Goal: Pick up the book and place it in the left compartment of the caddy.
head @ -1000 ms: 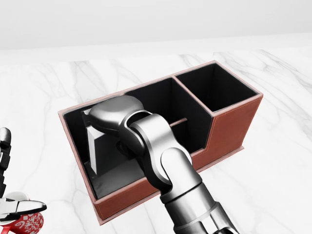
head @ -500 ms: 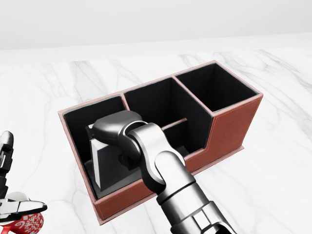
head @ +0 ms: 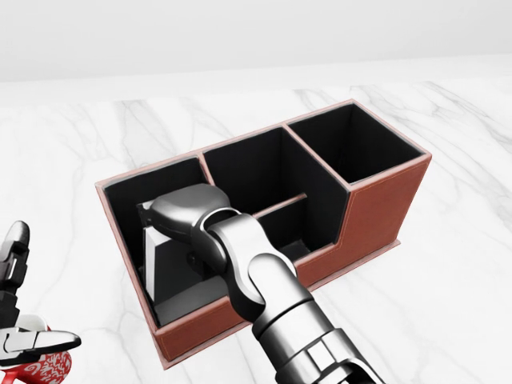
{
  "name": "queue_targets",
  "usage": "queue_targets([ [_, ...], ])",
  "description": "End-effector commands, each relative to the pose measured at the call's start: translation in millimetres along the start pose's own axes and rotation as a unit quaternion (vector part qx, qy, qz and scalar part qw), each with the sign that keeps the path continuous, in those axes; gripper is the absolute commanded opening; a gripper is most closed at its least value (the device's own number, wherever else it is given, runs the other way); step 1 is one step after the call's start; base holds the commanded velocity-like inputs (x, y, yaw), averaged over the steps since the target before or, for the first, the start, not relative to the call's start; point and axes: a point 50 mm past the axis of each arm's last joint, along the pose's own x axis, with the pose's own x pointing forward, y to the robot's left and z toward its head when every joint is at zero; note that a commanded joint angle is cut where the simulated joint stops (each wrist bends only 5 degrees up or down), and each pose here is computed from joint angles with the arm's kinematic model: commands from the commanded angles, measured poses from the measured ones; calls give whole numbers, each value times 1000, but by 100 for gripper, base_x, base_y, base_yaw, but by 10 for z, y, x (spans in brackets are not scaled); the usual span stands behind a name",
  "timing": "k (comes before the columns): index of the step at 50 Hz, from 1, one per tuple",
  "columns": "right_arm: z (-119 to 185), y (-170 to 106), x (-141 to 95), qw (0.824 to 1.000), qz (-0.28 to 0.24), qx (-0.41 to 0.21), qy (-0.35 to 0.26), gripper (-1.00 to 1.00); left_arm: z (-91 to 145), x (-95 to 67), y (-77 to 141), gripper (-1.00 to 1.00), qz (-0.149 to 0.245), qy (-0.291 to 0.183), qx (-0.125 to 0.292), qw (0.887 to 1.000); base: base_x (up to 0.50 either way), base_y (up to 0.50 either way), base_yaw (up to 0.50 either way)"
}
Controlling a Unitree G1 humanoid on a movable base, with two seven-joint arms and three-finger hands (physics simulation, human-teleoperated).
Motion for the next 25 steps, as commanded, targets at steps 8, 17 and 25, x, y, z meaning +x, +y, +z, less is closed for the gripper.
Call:
queue_targets([
  [8,-41,193,66,1000,-7,3,10,-100,-54,-12,23,100,0,10,-8,1000,0,0,0],
  [17,-56,241,71,1000,-1,-4,16,-100,-66,-9,36,100,2,13,-9,1000,0,0,0],
  [25,-77,255,81,1000,5,-5,19,-100,-71,-8,32,100,0,14,-9,1000,0,0,0],
])
